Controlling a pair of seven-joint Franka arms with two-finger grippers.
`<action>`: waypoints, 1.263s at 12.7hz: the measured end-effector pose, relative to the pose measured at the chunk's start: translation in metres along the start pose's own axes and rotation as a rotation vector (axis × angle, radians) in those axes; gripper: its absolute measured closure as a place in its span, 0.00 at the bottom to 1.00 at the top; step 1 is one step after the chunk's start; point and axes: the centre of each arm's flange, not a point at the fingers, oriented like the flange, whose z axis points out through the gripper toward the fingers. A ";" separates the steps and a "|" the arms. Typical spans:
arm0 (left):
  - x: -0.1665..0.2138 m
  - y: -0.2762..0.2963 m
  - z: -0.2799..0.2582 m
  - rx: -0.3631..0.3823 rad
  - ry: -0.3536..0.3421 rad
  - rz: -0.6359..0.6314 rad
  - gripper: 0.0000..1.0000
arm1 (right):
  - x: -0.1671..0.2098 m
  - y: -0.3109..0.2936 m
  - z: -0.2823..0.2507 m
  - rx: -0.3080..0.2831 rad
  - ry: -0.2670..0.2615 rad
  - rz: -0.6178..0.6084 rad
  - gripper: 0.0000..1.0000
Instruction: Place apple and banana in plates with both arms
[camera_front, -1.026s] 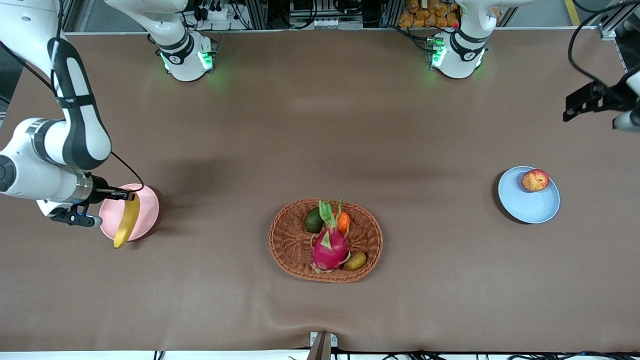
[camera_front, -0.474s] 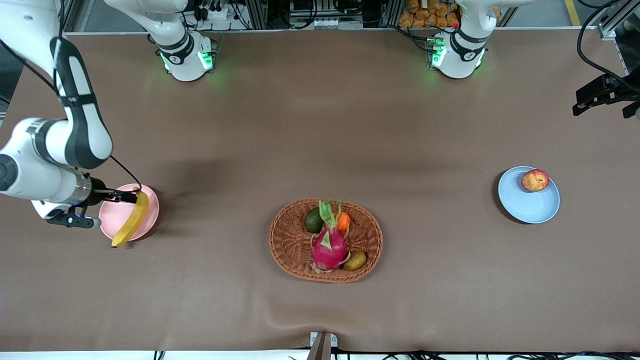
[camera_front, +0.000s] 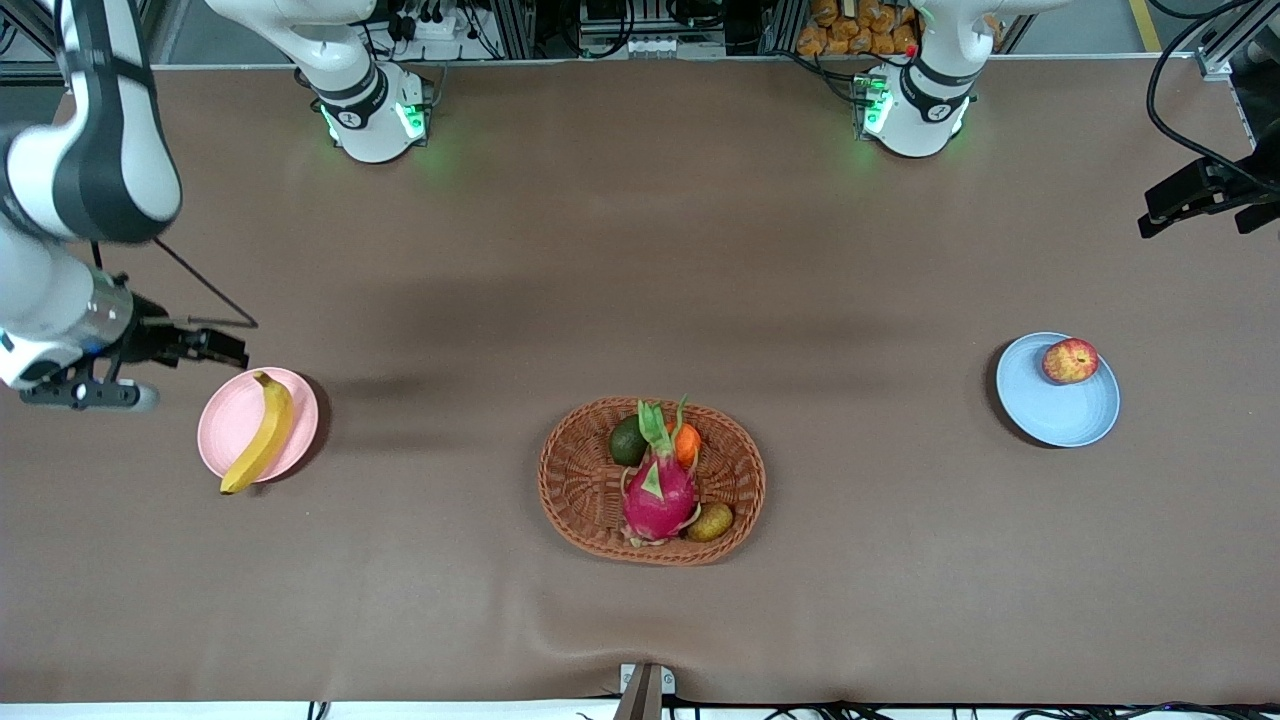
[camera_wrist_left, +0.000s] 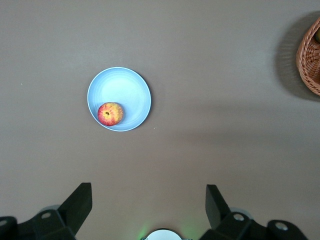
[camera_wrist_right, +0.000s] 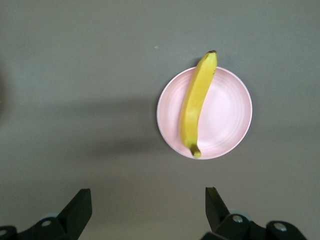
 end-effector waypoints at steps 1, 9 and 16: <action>0.001 0.000 0.001 -0.002 0.002 0.001 0.00 | -0.009 -0.010 -0.022 -0.001 -0.008 -0.017 0.00; 0.007 0.001 0.013 -0.005 -0.009 -0.015 0.00 | -0.049 0.007 -0.159 0.004 -0.047 -0.057 0.00; 0.008 0.002 0.013 -0.007 -0.006 -0.036 0.00 | -0.041 0.007 -0.167 0.004 0.016 0.007 0.00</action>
